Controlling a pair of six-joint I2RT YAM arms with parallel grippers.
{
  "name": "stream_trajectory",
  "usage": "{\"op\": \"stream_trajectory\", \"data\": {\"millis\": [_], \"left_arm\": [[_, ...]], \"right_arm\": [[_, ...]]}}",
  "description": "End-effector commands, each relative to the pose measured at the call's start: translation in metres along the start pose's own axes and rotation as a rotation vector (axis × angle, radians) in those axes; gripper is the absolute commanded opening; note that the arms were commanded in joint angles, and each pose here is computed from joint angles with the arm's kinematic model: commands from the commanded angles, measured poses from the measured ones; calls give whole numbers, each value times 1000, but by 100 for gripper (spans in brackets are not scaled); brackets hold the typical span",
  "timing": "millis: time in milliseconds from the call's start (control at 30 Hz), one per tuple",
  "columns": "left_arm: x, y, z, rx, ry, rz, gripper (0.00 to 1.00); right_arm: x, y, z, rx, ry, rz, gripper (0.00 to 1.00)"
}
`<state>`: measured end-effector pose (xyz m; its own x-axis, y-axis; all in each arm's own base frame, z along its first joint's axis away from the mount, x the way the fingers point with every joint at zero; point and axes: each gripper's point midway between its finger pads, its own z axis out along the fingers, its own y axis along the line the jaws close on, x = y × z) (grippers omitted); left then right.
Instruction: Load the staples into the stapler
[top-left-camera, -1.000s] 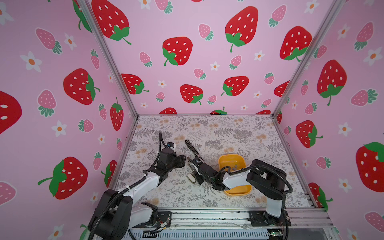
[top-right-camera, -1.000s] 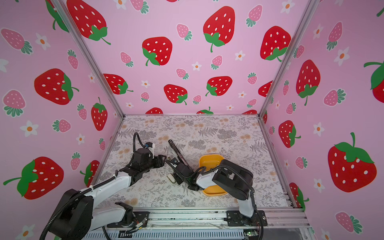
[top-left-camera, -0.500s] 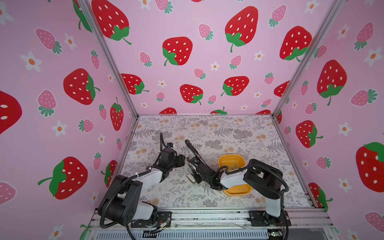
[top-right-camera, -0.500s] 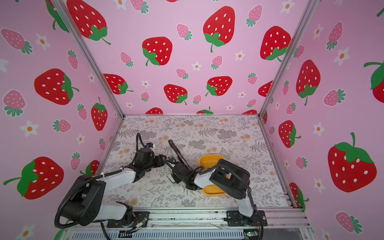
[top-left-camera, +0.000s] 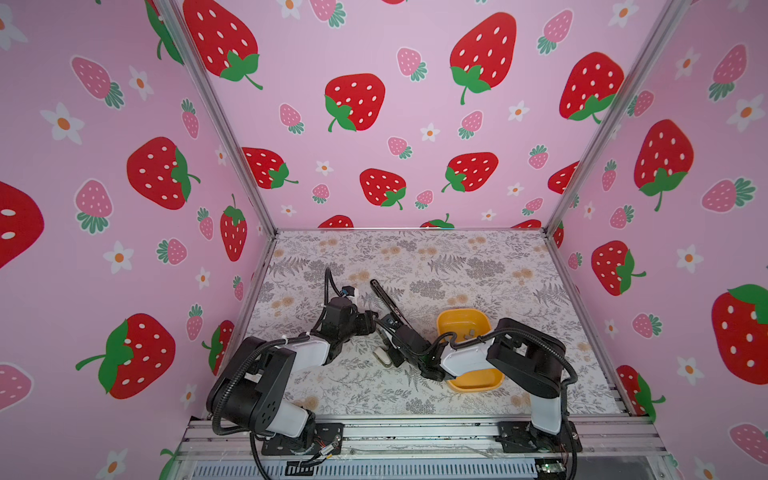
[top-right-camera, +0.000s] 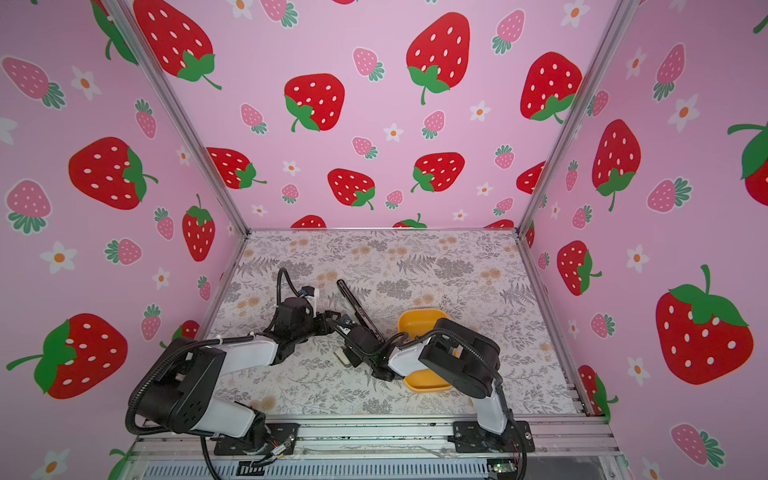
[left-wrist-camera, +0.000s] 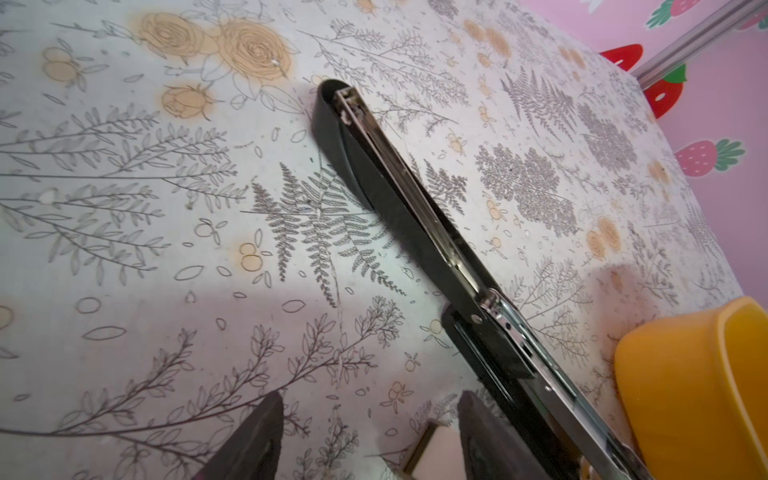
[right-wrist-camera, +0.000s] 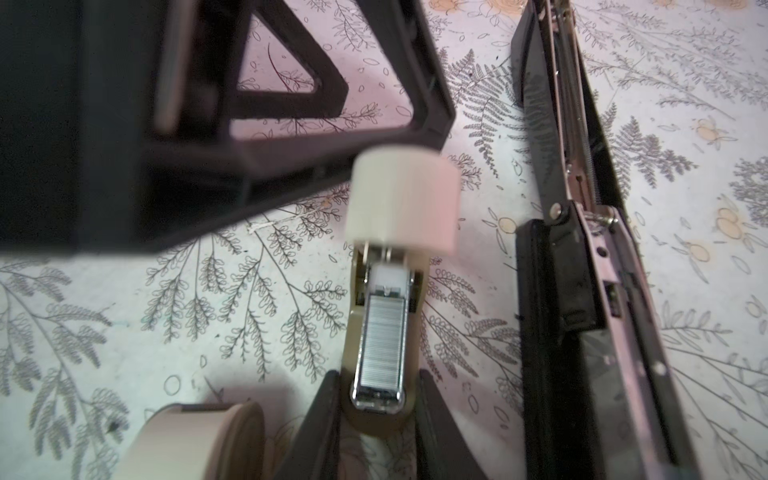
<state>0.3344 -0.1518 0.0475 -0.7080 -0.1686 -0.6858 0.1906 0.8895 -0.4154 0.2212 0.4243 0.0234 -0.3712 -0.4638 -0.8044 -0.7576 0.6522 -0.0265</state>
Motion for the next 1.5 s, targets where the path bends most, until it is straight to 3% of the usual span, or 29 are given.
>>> {"op": "stream_trajectory", "data": {"millis": [0, 333, 833, 1133, 1467], "left_arm": [[7, -12, -1, 40, -35, 62, 68], [34, -25, -7, 40, -78, 167, 67], [43, -23, -14, -24, -100, 227, 64], [49, -34, -10, 4, -80, 261, 64], [51, -36, -11, 2, -81, 286, 63]], "right_arm": [[30, -4, 2, 8, 82, -33, 19], [17, -7, -9, 13, 41, -24, 21], [-20, -7, -52, -34, -80, 11, 41], [-34, -11, -68, -32, -139, 41, 31], [-29, -11, -49, 2, -97, 43, 26]]}}
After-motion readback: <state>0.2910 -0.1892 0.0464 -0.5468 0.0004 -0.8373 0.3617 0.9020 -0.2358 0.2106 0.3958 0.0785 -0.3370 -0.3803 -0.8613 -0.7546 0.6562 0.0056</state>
